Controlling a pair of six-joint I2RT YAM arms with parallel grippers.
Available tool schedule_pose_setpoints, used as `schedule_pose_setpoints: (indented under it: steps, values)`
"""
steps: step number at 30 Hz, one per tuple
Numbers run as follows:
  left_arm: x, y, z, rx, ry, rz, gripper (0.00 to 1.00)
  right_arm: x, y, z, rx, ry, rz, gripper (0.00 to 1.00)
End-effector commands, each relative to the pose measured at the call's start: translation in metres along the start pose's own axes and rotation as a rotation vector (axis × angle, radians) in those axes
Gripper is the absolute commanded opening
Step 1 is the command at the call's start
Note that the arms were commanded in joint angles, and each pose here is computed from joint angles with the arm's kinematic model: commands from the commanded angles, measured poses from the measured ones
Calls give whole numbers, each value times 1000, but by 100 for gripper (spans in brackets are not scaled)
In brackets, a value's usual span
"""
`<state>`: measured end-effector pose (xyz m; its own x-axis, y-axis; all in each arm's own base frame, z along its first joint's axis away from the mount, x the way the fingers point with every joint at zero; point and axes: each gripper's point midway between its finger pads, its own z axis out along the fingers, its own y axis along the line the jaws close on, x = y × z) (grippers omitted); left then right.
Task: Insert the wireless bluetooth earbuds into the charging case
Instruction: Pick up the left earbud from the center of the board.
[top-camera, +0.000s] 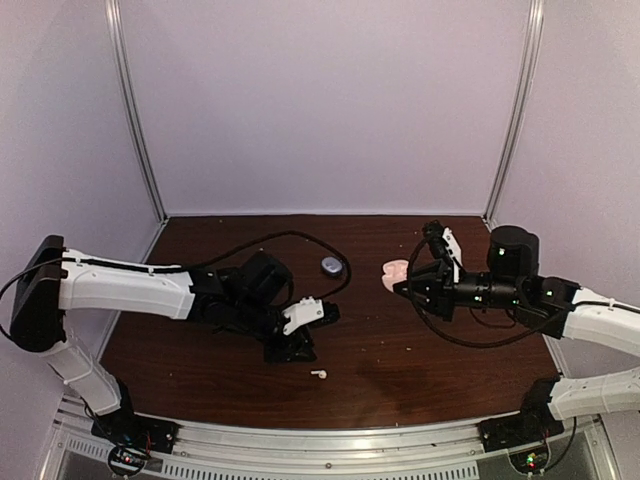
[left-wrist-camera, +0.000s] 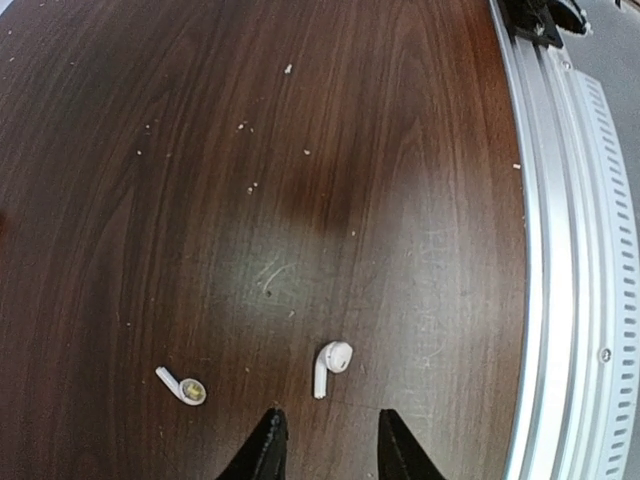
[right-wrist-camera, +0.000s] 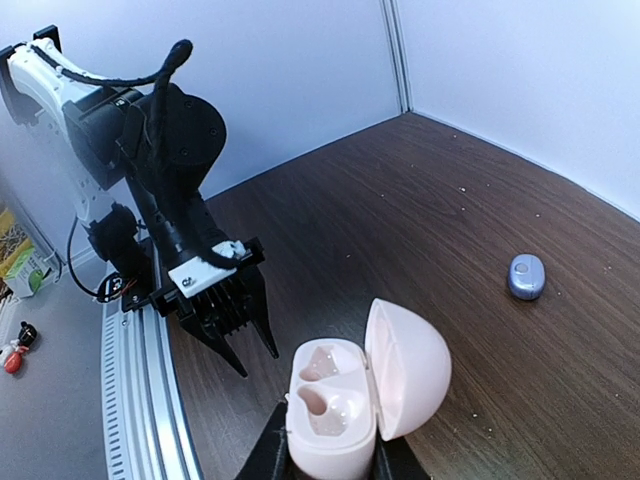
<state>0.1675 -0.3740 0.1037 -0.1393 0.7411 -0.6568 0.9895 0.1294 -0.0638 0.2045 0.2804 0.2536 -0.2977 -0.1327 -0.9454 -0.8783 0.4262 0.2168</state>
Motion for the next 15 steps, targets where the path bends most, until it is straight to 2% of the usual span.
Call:
schedule_pose_setpoints:
  steps: [1, 7, 15]
  values:
    - [-3, 1, 12, -11, 110, 124, 33, -5, -10, -10, 32, -40, 44, 0]
    - [11, -2, 42, 11, 275, 182, 33, -11, -20, -22, 65, -77, 74, 0]
    - [9, -9, 61, 43, 334, 219, 34, -15, -25, -33, 88, -100, 93, 0]
